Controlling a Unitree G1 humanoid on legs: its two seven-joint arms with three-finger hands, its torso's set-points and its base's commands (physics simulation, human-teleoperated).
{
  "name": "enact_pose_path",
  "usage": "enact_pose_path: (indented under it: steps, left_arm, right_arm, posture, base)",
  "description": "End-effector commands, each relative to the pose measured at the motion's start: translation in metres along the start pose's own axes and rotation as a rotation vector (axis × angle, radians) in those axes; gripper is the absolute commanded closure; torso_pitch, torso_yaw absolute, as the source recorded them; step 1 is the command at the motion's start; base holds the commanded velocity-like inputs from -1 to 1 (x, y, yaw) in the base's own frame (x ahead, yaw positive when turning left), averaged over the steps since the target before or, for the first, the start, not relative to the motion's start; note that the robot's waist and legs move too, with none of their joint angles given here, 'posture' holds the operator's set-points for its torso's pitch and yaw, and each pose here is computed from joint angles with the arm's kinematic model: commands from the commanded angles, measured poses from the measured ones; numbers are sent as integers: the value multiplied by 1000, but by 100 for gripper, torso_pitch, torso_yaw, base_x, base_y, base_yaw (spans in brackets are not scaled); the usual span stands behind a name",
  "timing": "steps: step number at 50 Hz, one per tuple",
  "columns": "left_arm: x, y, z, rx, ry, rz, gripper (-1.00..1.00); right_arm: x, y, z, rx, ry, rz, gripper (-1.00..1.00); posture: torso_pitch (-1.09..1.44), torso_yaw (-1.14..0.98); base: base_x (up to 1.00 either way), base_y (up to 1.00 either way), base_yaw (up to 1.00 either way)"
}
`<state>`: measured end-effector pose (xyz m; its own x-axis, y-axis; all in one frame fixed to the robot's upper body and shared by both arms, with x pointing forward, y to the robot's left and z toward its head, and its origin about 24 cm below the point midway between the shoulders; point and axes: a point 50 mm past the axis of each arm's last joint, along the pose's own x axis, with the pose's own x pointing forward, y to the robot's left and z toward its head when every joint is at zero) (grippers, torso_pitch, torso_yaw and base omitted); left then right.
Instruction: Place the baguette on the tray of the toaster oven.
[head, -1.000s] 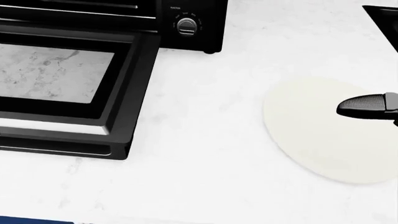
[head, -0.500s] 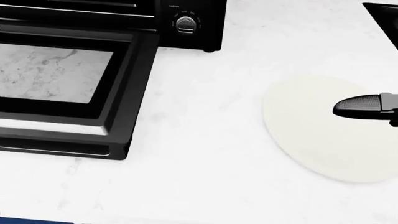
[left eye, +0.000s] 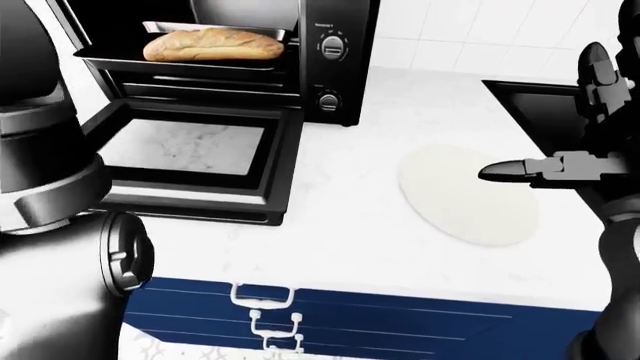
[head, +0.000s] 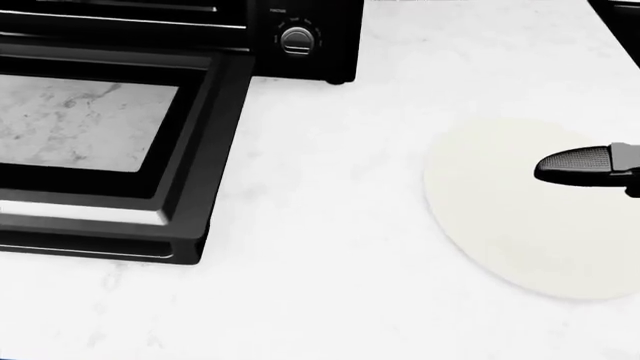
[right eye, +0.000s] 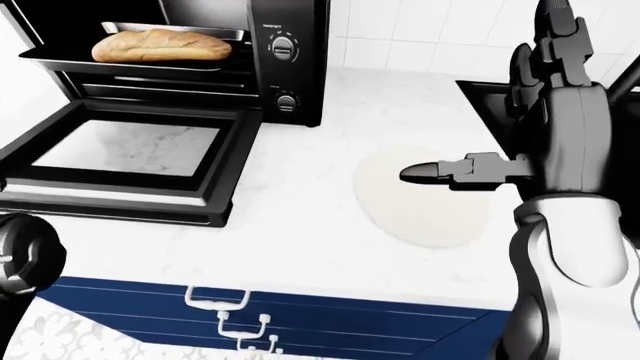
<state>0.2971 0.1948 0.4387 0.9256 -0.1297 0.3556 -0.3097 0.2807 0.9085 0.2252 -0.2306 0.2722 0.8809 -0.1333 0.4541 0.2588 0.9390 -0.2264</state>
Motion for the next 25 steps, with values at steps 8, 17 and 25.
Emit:
enact_pose_path:
  steps: [8, 17, 25]
  left_arm:
    - [-33, 11, -12, -171, 25, 61, -96]
    - [-61, 5, -23, -277, 50, 90, -100]
    - [-84, -12, -41, -322, 114, 117, -100]
  right_arm:
    - [0, -4, 15, -21, -75, -17, -100]
    - [4, -4, 19, -26, -84, -18, -100]
    - [6, -1, 20, -25, -86, -12, -100]
  posture:
    - [0, 20]
    - [0, 20]
    - [0, 20]
  base:
    - [0, 0, 0]
    - [0, 0, 0]
    - [0, 0, 0]
